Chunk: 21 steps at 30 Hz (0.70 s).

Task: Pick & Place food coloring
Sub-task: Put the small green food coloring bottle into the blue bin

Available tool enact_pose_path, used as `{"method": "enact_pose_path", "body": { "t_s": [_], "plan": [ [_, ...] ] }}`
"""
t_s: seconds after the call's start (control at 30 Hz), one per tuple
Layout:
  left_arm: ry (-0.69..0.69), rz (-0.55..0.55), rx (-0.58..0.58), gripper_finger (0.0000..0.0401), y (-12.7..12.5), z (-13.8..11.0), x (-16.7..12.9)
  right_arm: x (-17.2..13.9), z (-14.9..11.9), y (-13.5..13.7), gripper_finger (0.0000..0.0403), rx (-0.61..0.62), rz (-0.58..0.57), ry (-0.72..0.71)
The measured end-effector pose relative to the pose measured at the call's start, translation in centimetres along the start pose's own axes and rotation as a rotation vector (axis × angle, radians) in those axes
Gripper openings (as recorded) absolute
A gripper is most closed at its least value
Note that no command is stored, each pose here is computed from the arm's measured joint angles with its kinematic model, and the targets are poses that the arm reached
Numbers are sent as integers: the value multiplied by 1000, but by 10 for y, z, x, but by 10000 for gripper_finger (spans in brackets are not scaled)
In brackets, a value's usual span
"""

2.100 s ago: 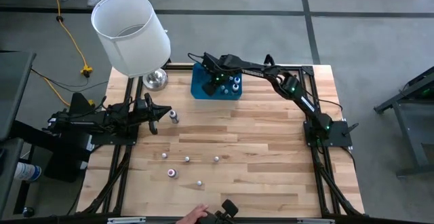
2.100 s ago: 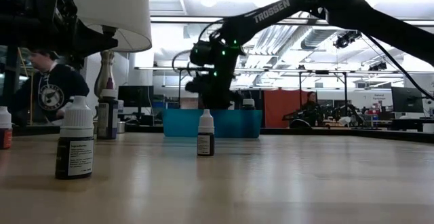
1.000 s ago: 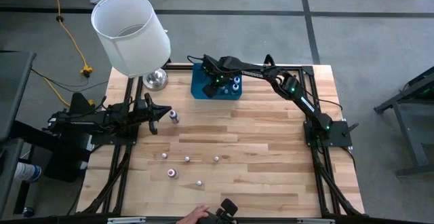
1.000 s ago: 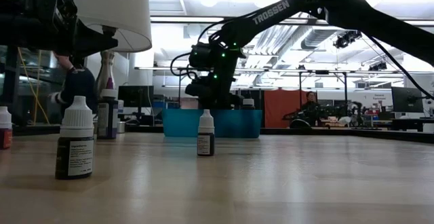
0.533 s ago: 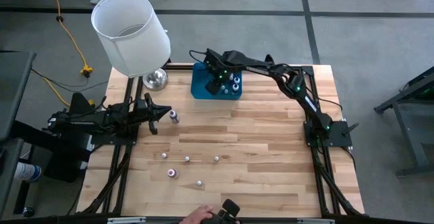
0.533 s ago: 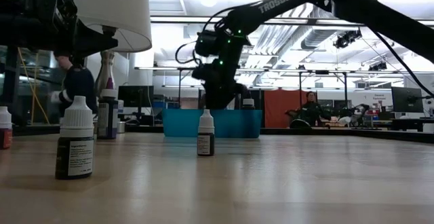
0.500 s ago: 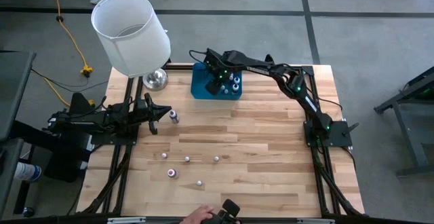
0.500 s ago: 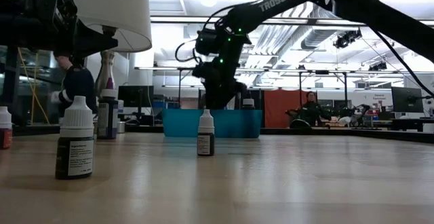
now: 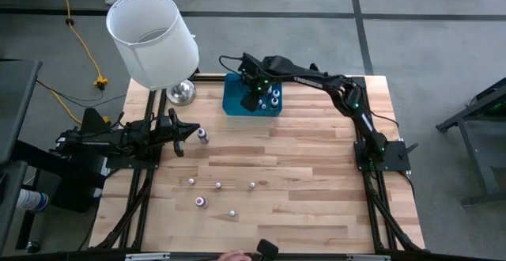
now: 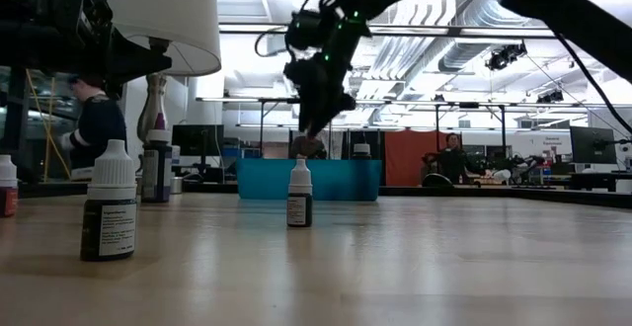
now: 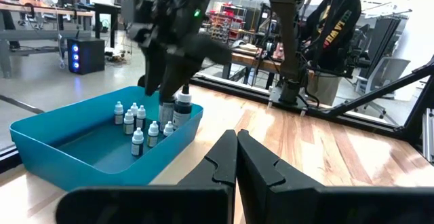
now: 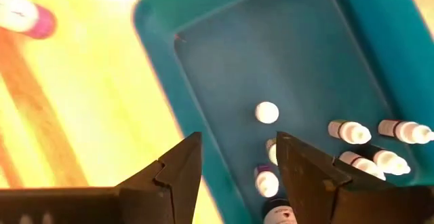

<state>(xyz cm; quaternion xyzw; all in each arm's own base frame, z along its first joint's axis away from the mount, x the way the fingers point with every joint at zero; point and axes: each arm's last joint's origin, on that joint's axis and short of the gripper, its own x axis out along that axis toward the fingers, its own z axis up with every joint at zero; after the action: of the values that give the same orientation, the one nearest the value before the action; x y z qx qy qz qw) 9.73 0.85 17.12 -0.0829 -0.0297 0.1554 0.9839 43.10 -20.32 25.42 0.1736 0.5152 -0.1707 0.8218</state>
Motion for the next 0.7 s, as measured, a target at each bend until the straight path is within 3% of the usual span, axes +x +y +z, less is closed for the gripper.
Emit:
{"method": "enact_pose_path", "body": {
  "t_s": [0.4,0.7],
  "plan": [
    [0,0,0,0,0,0,0,-60,-7,49,177,-137,51,-85],
    [0,0,0,0,0,0,0,-76,-36,104,175,-268,93,50]
  ]
}}
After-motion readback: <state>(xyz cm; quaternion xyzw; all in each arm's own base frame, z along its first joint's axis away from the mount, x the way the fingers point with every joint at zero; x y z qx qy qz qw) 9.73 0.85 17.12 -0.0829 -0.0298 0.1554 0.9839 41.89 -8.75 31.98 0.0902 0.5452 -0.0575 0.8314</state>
